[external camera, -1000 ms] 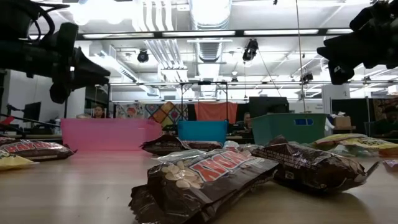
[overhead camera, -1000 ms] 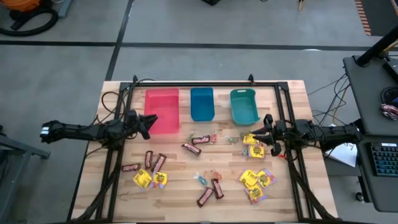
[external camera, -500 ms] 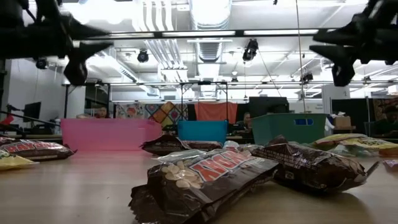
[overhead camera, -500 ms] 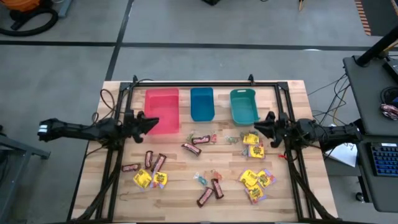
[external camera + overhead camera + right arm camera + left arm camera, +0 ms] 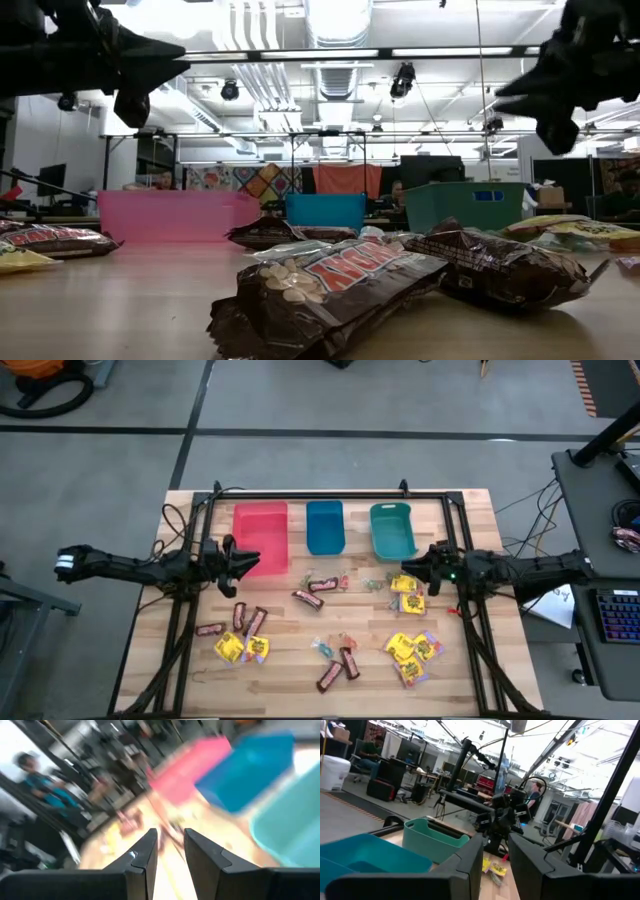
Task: Sort candy
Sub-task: Put the yellow candy into the blue bin
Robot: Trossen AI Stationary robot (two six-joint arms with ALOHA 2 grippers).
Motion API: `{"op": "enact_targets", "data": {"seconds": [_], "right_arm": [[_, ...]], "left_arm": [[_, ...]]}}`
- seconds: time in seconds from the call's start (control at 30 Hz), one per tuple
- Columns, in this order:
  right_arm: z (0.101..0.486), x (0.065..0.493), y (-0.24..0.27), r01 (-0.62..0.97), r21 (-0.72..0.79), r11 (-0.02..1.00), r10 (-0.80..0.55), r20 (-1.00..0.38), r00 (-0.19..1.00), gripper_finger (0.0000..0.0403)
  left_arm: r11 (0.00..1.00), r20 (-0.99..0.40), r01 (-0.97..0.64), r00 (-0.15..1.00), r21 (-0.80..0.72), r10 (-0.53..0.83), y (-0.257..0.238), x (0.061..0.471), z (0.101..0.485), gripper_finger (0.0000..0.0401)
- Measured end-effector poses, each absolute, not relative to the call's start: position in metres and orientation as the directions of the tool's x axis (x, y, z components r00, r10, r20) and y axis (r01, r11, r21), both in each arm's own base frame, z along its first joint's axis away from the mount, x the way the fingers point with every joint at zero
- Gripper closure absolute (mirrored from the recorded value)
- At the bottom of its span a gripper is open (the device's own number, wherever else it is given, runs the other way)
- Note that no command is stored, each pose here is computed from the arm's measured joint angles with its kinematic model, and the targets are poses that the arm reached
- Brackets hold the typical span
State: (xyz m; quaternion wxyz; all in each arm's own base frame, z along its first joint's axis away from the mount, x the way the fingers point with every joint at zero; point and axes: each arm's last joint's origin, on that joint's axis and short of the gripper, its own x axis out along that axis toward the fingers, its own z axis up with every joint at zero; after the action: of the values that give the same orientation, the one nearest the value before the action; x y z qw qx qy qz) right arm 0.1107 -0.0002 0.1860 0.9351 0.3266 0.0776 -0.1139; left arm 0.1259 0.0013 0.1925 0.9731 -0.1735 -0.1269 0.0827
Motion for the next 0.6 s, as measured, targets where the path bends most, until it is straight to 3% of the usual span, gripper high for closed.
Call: {"op": "enact_targets", "data": {"seconds": [0.27, 0.4, 0.6], "right_arm": [[0.198, 0.119, 0.001, 0.584, 0.423, 0.693, -0.153, -0.705, 0.693, 0.0314], [0.209, 0.126, 0.001, 0.637, 0.31, 0.705, -0.156, -0.809, 0.566, 0.0314], [0.215, 0.139, 0.003, 0.581, 0.147, 0.801, -0.148, -0.891, 0.43, 0.0311]], "left_arm": [[0.922, 0.223, -0.131, 0.949, -0.363, 0.223, 0.002, 0.126, 0.193, 0.0324], [0.899, 0.225, -0.209, 0.924, -0.385, 0.31, 0.004, 0.124, 0.194, 0.0324], [0.894, 0.22, -0.245, 0.913, -0.375, 0.343, 0.005, 0.124, 0.194, 0.0324]]}}
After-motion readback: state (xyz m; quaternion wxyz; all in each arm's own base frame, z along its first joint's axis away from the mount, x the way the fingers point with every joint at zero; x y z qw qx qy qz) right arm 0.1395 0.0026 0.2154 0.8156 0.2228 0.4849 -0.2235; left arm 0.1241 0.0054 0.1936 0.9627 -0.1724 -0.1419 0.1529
